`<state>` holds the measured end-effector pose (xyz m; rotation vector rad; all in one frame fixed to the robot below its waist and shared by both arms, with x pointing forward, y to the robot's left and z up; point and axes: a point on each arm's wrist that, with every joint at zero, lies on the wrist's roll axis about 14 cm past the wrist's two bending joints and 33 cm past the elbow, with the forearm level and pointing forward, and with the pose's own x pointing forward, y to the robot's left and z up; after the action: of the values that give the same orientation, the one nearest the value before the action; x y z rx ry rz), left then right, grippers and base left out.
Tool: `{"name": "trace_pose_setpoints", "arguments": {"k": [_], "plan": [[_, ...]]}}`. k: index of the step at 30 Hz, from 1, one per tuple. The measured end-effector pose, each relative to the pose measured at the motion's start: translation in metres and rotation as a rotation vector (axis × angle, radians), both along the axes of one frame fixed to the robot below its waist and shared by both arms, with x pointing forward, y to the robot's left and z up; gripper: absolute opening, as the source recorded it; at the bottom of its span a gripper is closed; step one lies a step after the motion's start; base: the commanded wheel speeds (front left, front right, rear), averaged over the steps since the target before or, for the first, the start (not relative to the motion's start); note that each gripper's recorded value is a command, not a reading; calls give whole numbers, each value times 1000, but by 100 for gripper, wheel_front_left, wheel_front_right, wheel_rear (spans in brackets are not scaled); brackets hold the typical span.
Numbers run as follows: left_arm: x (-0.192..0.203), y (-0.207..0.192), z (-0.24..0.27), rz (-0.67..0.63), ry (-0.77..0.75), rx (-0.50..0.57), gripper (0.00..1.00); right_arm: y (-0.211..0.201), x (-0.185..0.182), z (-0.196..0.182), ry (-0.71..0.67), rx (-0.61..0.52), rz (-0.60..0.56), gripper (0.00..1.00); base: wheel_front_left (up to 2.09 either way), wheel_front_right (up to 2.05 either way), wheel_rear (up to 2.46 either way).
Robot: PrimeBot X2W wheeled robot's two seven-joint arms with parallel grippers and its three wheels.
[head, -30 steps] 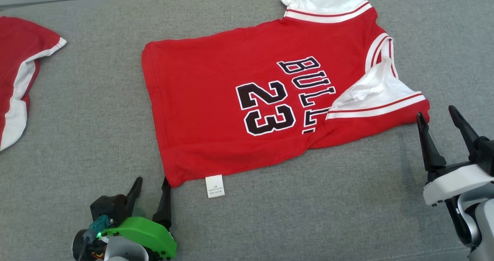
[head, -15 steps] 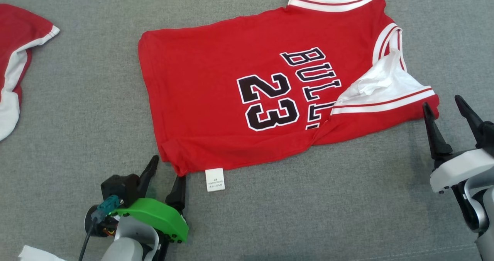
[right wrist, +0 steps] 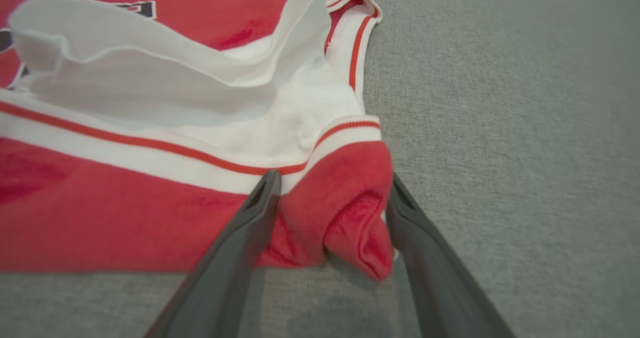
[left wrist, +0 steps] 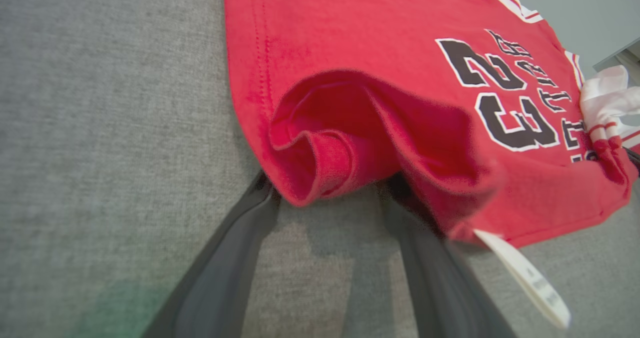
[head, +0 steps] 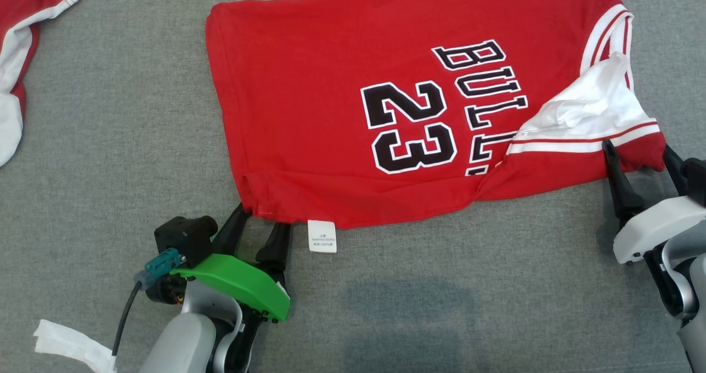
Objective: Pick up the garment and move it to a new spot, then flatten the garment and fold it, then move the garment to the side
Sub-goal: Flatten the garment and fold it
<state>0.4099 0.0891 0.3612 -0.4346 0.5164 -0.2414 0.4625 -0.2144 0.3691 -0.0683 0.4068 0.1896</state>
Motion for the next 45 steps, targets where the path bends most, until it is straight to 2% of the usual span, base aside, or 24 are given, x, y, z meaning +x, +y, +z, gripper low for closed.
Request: {"name": "trace_pose_setpoints", "arguments": {"k": [2, 3, 4, 5, 6, 7, 13, 19, 26, 32, 39, 45], "plan": [[0, 0, 0, 5, 13, -22, 33, 4, 1, -2, 13, 11, 9, 100, 0, 0, 0], [-1, -1, 0, 2, 18, -26, 23, 6, 2, -3, 21, 13, 18, 100, 0, 0, 0], [-1, -2, 1, -3, 21, -32, 6, 7, 3, -3, 27, 16, 25, 67, 0, 0, 0], [-2, -3, 0, -6, 31, -42, 0, 8, 4, -2, 33, 21, 28, 24, 0, 0, 0], [-2, -5, 0, -15, 39, -50, 0, 10, 4, -3, 42, 32, 31, 3, 0, 0, 0], [-3, -6, 0, -20, 44, -58, 0, 11, 3, -3, 50, 38, 38, 0, 0, 0, 0], [-3, -14, 10, -38, 78, -144, 0, 13, 5, 8, 79, 63, 65, 0, 0, 0, 0], [2, -15, 29, -33, 124, -256, 0, 7, 11, 35, 103, 81, 89, 0, 0, 0, 0], [2, 2, 51, -70, 201, -277, 0, -18, 8, 66, 179, 19, 108, 0, 0, 0, 0], [-25, 3, 55, -131, 323, -301, 0, -40, -27, 59, 367, -11, 91, 0, 0, 0, 0], [-88, -4, 36, -192, 542, -332, 0, -63, -78, 43, 571, -8, 40, 0, 0, 0, 0], [-100, -4, 28, -156, 553, -333, 0, -64, -107, 26, 651, 17, 7, 0, 0, 0, 0]]}}
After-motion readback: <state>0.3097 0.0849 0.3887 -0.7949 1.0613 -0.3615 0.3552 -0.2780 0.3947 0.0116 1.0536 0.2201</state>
